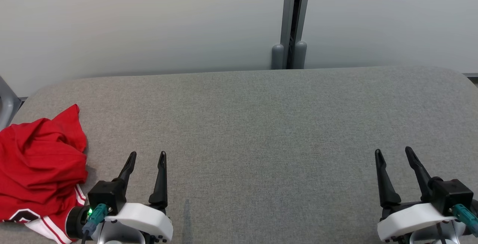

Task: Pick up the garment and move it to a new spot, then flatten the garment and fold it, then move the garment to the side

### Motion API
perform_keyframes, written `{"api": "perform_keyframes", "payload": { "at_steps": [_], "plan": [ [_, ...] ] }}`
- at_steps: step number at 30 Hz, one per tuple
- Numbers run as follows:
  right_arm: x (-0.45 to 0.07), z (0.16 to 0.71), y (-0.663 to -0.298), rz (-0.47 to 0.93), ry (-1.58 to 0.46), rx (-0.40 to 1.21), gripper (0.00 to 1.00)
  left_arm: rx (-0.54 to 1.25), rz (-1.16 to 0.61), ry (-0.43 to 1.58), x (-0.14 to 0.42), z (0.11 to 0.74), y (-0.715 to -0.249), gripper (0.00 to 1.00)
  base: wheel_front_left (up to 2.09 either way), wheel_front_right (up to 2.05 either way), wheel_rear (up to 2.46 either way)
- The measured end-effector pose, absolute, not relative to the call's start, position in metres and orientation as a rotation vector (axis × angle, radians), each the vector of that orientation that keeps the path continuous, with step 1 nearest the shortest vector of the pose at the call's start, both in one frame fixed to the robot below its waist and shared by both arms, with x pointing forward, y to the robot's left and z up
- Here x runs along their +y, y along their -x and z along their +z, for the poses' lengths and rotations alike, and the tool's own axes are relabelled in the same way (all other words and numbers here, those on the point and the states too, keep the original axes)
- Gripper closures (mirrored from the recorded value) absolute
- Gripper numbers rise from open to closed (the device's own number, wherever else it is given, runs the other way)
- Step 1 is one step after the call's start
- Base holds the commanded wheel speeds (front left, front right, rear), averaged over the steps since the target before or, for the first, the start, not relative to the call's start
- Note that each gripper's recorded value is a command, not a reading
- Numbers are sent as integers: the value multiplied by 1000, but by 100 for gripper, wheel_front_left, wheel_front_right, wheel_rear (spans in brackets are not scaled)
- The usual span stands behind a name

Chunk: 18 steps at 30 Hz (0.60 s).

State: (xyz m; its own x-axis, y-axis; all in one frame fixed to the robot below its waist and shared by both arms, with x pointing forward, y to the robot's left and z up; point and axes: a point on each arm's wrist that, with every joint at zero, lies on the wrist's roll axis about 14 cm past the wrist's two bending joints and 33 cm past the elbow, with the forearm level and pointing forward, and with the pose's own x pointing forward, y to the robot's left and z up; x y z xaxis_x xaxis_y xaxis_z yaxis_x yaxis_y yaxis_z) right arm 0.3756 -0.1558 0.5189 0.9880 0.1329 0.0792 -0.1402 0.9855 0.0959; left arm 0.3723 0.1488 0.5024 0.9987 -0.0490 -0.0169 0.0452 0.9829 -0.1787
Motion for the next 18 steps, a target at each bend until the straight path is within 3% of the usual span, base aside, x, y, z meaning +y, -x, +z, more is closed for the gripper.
{"api": "perform_keyframes", "payload": {
  "at_steps": [18],
  "plan": [
    [-152, 512, -382, 146, -83, -58, 0, 8, -33, 89, 152, 504, -377, 0, 0, 0, 0]
  ]
}}
